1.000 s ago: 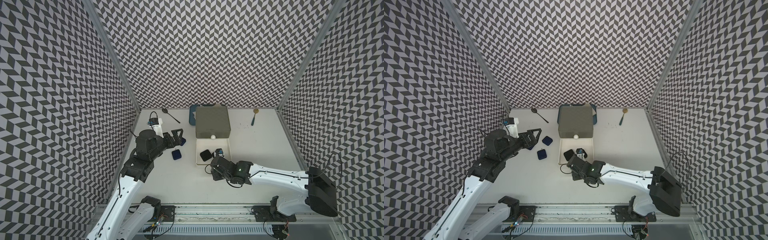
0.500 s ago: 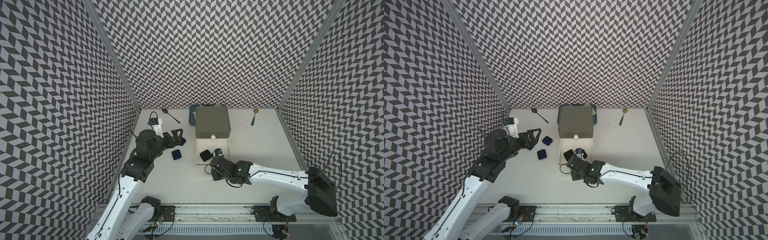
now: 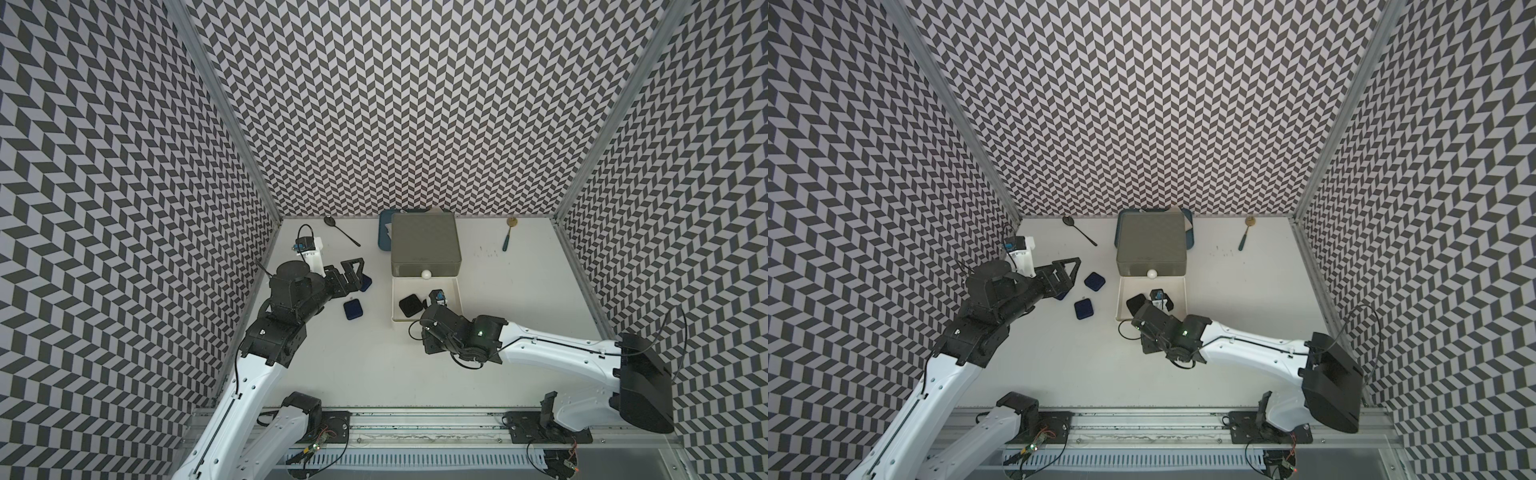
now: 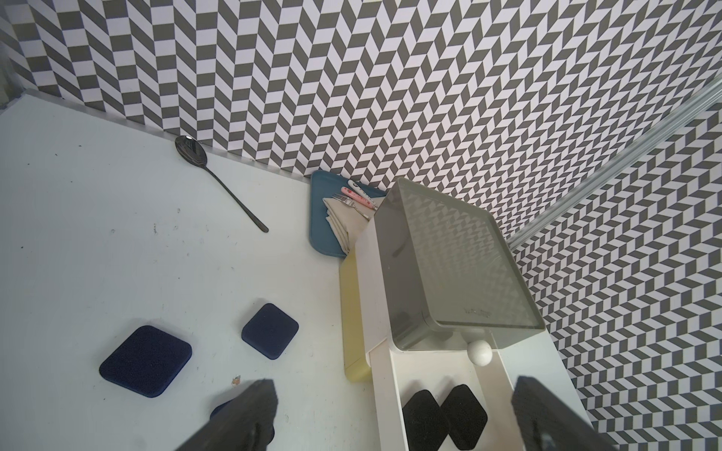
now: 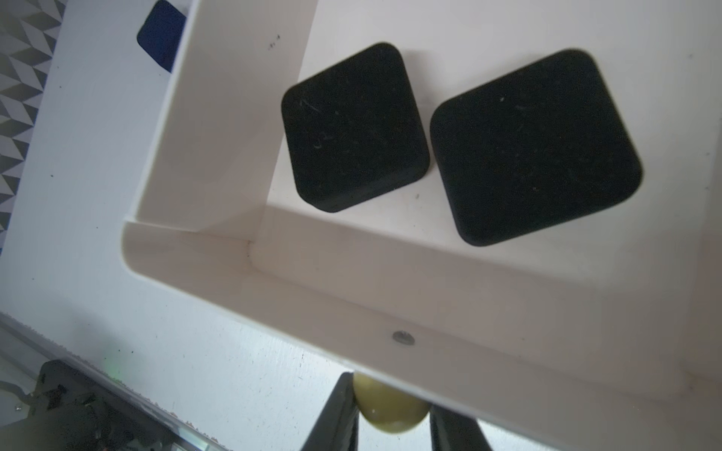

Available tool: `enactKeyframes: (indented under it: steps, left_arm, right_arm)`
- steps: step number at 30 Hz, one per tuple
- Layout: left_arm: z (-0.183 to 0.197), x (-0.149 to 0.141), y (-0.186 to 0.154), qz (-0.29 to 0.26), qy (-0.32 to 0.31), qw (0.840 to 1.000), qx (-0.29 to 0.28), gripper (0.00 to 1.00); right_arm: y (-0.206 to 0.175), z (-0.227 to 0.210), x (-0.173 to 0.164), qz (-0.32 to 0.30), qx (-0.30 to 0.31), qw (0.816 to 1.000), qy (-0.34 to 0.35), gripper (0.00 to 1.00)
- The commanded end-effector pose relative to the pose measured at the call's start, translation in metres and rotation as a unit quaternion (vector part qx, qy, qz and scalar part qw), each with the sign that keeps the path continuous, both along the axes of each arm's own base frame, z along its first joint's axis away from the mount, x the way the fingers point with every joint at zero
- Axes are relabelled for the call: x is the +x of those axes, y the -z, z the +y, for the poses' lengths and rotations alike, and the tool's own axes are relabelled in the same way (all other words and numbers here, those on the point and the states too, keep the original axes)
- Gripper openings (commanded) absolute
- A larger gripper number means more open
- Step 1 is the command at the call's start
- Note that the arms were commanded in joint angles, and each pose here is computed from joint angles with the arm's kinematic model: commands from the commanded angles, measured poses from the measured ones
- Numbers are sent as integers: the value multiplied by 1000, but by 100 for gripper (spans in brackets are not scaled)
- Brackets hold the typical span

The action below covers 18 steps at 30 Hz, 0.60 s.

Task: Place the brooch boxes into the drawer by color
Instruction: Close the drawer in the storage box.

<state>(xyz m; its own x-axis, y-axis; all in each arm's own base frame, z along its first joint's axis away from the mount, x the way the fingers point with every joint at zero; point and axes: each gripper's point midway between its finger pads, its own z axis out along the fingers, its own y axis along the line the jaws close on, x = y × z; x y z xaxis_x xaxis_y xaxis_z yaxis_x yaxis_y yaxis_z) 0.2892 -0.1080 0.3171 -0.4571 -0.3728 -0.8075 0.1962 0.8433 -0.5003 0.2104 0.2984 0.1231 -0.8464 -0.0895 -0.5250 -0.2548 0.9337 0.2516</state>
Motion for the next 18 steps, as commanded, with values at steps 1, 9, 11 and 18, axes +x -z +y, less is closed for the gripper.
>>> enactKeyframes:
  steps: [1,9,11,18]
  left_arm:
    - [1,-4,-16,-20,1,1000,2,100]
    - [3,-6,-21,-21,-1,1000,5,100]
    - [3,-6,-22,-21,-2,1000,5,100]
    - [3,-6,-27,-24,-3,1000,4,100]
  right_arm:
    - [-23,1,22,-41,12,999,9,0]
    - [-34,-3,55,-52,17,998,10,0]
    - [-36,-1,63,-55,17,998,7,0]
    - [-32,7,88,-54,24,998,6,0]
